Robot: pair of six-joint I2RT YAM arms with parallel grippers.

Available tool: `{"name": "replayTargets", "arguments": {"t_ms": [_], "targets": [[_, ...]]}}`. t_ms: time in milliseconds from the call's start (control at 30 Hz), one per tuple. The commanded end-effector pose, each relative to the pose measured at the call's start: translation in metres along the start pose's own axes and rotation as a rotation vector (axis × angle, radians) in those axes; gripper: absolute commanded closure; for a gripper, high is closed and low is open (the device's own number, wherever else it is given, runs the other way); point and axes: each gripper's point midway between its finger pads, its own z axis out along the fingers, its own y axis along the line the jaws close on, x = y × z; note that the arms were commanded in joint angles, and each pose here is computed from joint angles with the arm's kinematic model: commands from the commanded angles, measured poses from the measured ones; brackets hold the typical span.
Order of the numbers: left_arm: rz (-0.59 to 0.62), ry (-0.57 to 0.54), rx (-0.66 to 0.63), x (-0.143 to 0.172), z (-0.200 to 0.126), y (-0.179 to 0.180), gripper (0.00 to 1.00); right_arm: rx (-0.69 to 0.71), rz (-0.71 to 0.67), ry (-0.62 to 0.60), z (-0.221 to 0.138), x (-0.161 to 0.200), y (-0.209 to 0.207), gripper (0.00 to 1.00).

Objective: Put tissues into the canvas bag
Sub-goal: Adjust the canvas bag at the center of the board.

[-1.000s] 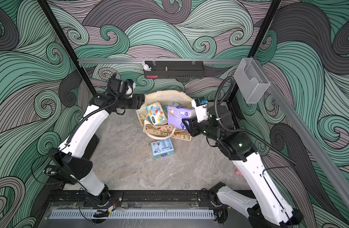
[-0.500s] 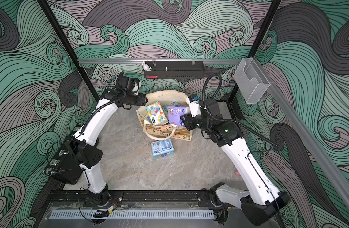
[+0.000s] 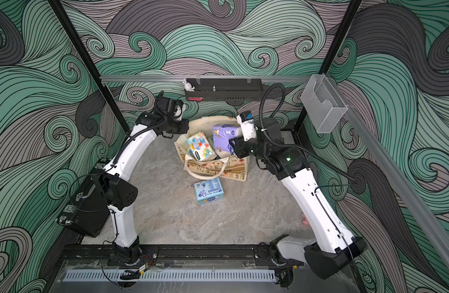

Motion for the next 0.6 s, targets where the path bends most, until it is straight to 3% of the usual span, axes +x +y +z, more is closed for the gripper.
{"name": "replayTargets", "arguments": {"t_ms": [0,167,367,433,567], "targets": [[0.019,-0.075,0.120,-0.004,-0.037,-0.022,1.00,-0.017,0.024,0.016,0.005,0.014,0.001,0.60],[0.026,-0.216,0.189,0.020,-0.067,-0.027,1.00,0.004,0.051,0.084,-0.007,0.064,-0.003,0.61],[0.038,-0.277,0.241,0.045,-0.091,-0.032,1.00,0.017,0.085,0.178,-0.030,0.125,0.000,0.61],[0.031,-0.278,0.250,0.050,-0.091,-0.032,1.00,0.051,0.083,0.159,-0.042,0.124,-0.005,0.61],[0.019,-0.278,0.270,0.057,-0.090,-0.035,1.00,0.169,0.023,0.087,-0.068,0.088,-0.021,0.61]]}}
